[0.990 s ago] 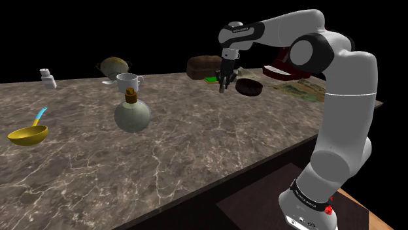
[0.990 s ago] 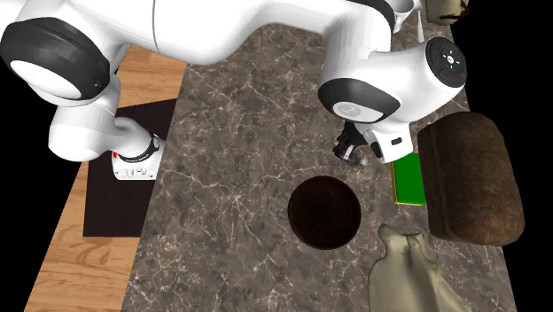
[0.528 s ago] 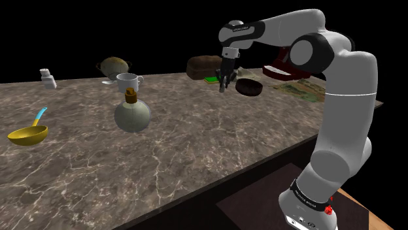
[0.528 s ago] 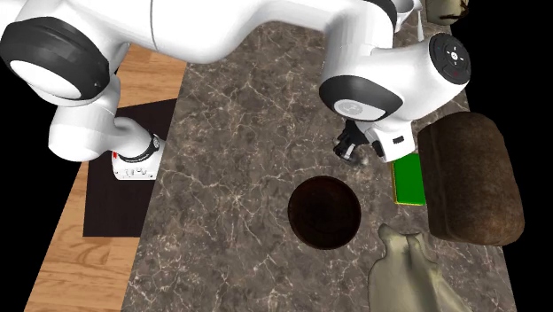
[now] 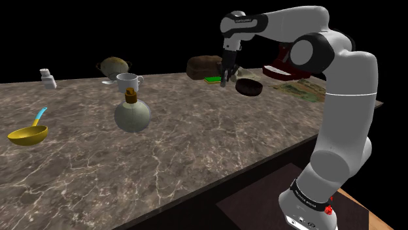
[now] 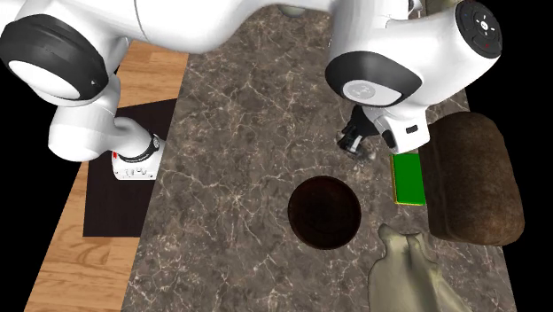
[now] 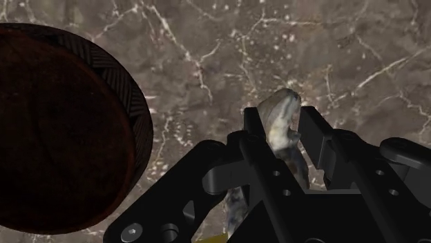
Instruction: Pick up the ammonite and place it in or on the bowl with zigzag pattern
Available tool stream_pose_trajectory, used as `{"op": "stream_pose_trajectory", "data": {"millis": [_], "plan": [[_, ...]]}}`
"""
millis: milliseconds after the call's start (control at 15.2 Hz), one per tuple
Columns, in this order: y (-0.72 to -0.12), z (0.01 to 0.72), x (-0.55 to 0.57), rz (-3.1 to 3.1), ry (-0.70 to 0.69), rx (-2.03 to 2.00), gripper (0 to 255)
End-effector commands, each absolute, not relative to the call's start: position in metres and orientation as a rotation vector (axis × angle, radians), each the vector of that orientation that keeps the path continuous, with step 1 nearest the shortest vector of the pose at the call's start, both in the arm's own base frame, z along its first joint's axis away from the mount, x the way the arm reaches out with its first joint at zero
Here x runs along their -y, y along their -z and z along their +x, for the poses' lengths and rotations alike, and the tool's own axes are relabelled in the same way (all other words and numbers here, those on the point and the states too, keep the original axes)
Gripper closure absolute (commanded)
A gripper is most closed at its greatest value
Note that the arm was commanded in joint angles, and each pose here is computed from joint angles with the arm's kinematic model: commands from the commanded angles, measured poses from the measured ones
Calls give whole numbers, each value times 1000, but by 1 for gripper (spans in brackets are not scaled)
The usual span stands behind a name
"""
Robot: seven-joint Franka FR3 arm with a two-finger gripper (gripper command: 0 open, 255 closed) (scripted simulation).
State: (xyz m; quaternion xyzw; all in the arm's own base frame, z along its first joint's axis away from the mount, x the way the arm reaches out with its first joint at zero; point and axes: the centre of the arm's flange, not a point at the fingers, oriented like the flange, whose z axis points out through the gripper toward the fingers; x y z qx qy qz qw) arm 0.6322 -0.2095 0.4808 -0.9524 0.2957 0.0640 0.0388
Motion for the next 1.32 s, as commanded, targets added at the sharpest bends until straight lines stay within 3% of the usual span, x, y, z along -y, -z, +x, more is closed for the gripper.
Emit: {"op": "stream_pose_trajectory", "data": {"millis": [0,1254], "plan": [[-492,631,210,-2920,-197,-907,255],[-585,622,220,-2920,-197,-907,255]]}}
